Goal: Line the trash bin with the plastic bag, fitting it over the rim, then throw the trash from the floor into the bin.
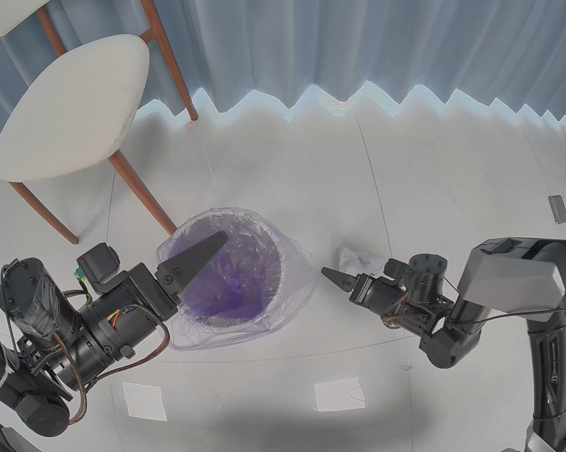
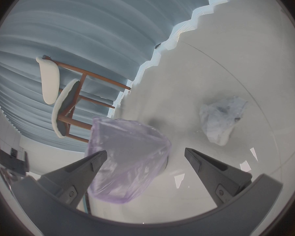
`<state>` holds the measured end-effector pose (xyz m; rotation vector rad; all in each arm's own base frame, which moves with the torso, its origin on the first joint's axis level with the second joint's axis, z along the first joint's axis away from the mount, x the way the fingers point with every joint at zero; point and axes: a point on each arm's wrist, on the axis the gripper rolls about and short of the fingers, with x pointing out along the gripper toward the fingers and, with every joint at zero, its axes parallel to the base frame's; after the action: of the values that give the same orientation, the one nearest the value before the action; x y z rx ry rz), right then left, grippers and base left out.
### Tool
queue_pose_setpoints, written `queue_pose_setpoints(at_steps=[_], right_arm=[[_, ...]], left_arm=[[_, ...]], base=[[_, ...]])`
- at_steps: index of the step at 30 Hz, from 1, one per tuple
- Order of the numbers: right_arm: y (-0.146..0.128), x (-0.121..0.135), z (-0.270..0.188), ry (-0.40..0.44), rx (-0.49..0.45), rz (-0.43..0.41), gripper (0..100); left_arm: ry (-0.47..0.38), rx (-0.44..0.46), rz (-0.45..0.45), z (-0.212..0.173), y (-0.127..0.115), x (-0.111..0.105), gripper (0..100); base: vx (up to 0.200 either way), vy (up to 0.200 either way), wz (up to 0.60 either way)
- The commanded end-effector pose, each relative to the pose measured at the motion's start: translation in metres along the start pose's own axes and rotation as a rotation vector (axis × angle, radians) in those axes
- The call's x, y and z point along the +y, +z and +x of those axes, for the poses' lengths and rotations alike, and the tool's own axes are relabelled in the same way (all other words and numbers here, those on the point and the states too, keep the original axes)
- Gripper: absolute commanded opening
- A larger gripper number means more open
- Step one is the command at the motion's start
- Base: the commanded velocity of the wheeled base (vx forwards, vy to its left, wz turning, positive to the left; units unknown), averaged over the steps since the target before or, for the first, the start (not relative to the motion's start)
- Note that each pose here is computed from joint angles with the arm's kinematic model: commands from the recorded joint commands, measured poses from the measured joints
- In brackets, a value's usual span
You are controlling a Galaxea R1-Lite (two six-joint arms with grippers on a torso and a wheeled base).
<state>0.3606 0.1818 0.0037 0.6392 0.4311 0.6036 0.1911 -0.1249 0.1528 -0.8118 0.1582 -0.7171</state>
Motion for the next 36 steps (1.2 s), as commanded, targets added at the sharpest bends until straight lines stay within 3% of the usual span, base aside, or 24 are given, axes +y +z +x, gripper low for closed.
queue_pose_setpoints(at_steps=[1, 5, 9, 12, 18, 21, 26, 30, 36], right_arm=[[0.031, 0.052, -0.073, 0.071, -0.054, -0.002, 100], [0.044, 0.069, -0.099, 0.116, -0.112, -0.018, 100], [0.049, 0.077, -0.108, 0.141, -0.135, -0.045, 100], [0.049, 0.078, -0.110, 0.142, -0.138, -0.045, 100], [0.057, 0.085, -0.119, 0.161, -0.166, -0.054, 100], [0.059, 0.087, -0.119, 0.168, -0.174, -0.057, 100], [0.059, 0.087, -0.120, 0.167, -0.175, -0.057, 100], [0.060, 0.088, -0.121, 0.171, -0.180, -0.058, 100], [0.062, 0.089, -0.123, 0.174, -0.187, -0.060, 100]], left_arm=[[0.079, -0.010, 0.043, -0.005, 0.004, 0.017, 100], [0.223, -0.033, 0.038, -0.005, 0.015, 0.056, 100], [0.444, 0.001, -0.021, -0.032, 0.017, 0.111, 100], [0.510, 0.014, -0.078, -0.056, 0.023, 0.130, 100], [0.506, 0.031, -0.165, -0.092, 0.040, 0.151, 100], [0.538, 0.061, -0.208, -0.098, 0.037, 0.172, 100], [0.609, 0.186, -0.119, -0.104, 0.017, 0.208, 100], [0.567, 0.274, -0.062, -0.110, 0.008, 0.227, 100], [0.538, 0.274, -0.056, -0.098, 0.009, 0.249, 100]], base=[[0.000, 0.000, 0.00], [0.000, 0.000, 0.00], [0.000, 0.000, 0.00], [0.000, 0.000, 0.00], [0.000, 0.000, 0.00], [0.000, 0.000, 0.00], [0.000, 0.000, 0.00], [0.000, 0.000, 0.00], [0.000, 0.000, 0.00]])
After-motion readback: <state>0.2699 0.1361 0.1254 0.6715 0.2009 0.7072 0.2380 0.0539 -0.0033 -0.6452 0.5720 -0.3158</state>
